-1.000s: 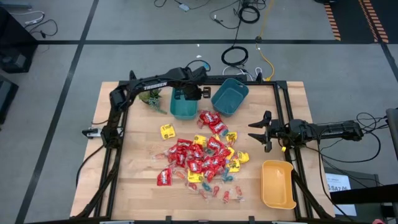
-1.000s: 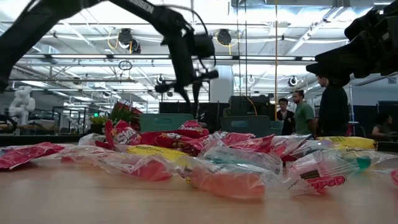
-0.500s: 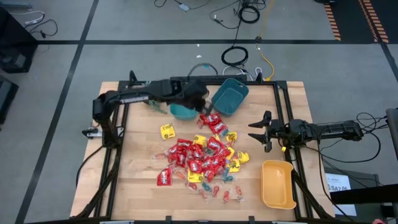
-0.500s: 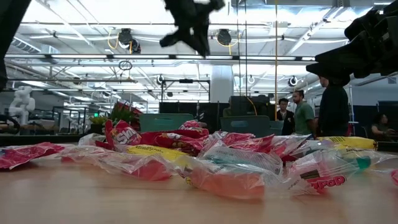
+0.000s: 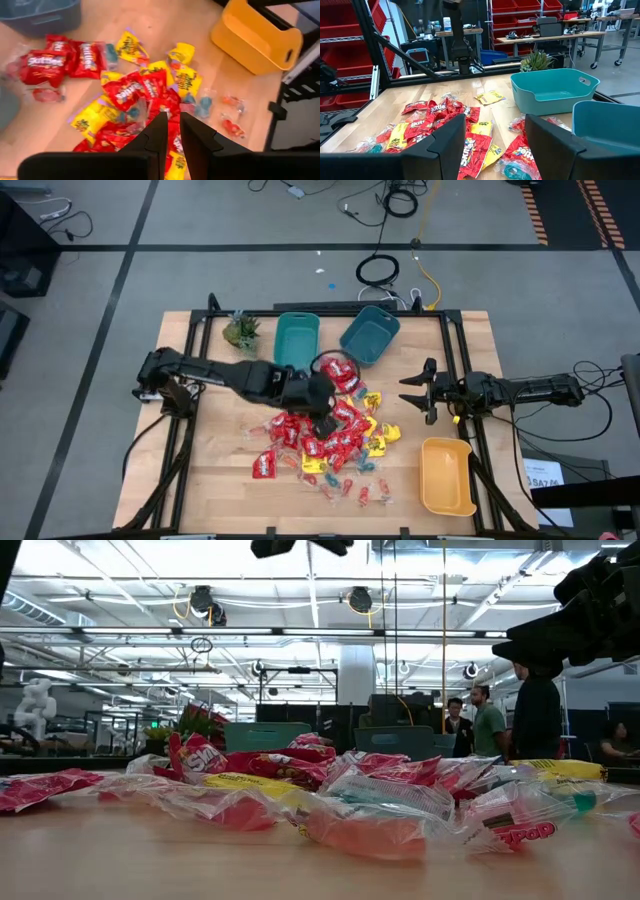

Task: Sort candy
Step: Adjust the blue bin to the top center

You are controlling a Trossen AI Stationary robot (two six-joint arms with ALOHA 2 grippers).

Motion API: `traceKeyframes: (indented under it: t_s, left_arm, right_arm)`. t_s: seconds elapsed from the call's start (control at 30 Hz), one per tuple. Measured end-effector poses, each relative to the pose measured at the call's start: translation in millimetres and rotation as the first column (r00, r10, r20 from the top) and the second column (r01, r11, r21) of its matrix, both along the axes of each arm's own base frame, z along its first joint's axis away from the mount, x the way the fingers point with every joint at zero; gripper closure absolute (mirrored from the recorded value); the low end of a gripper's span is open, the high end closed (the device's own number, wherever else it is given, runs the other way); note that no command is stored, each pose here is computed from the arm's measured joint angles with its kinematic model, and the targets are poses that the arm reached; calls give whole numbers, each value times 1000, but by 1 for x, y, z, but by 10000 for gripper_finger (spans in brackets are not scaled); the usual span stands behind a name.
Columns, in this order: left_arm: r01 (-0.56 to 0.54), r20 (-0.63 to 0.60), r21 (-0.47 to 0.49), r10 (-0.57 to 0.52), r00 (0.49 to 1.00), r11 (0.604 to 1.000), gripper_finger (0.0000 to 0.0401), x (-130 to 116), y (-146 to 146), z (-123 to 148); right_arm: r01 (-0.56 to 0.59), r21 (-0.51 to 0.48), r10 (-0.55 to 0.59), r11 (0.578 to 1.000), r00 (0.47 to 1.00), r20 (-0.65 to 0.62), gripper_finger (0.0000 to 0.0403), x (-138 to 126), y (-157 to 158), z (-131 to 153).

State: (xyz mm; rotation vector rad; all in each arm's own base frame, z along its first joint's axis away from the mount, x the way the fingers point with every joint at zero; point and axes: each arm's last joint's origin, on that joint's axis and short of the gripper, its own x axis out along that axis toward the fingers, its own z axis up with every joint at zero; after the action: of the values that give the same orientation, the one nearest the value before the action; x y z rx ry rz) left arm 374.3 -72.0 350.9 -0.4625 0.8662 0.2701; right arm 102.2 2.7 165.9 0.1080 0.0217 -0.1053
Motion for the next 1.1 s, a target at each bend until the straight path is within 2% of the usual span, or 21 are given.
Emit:
traceKeyframes:
  t_s: [0.1,0.23,0.37,0.43,0.53,0.63,0.73,0.83,0.93,1.0,1.1]
  left_arm:
    - [12,14,65,-13,1000,998,342,-2,-12,1]
    - [151,79,206,-170,982,967,342,5,-33,-1]
    - [207,189,241,-255,948,948,342,12,-53,-23]
    - [240,196,236,-287,938,942,342,12,-60,-46]
    - [294,235,156,-324,916,943,342,13,-58,-81]
    - [339,324,102,-353,878,935,342,11,-44,-108]
    - [372,410,91,-375,832,924,342,0,-24,-122]
    - [398,436,110,-404,804,911,342,-18,-5,-135]
    - [432,468,139,-444,764,891,342,-43,13,-136]
    - [437,494,146,-448,745,888,342,-63,24,-131]
    - [456,510,172,-476,717,873,342,-94,35,-128]
  right_arm:
    - [1,45,-1,999,1000,5,206,0,0,0]
    - [-5,68,5,998,1000,9,206,0,0,1]
    - [-11,48,9,999,999,44,206,-1,0,14]
    - [-7,18,7,1000,999,44,206,-1,0,22]
    - [45,39,-45,998,999,4,206,1,-1,40]
    - [99,63,-91,993,988,-121,206,7,-2,59]
    - [171,66,-145,983,945,-292,206,20,-2,78]
    - [363,87,-296,928,858,-420,206,40,-6,97]
    - [506,146,-378,850,780,-499,206,65,-11,114]
    - [599,192,-415,777,717,-561,206,81,-18,121]
    - [754,212,-470,622,576,-668,206,98,-34,122]
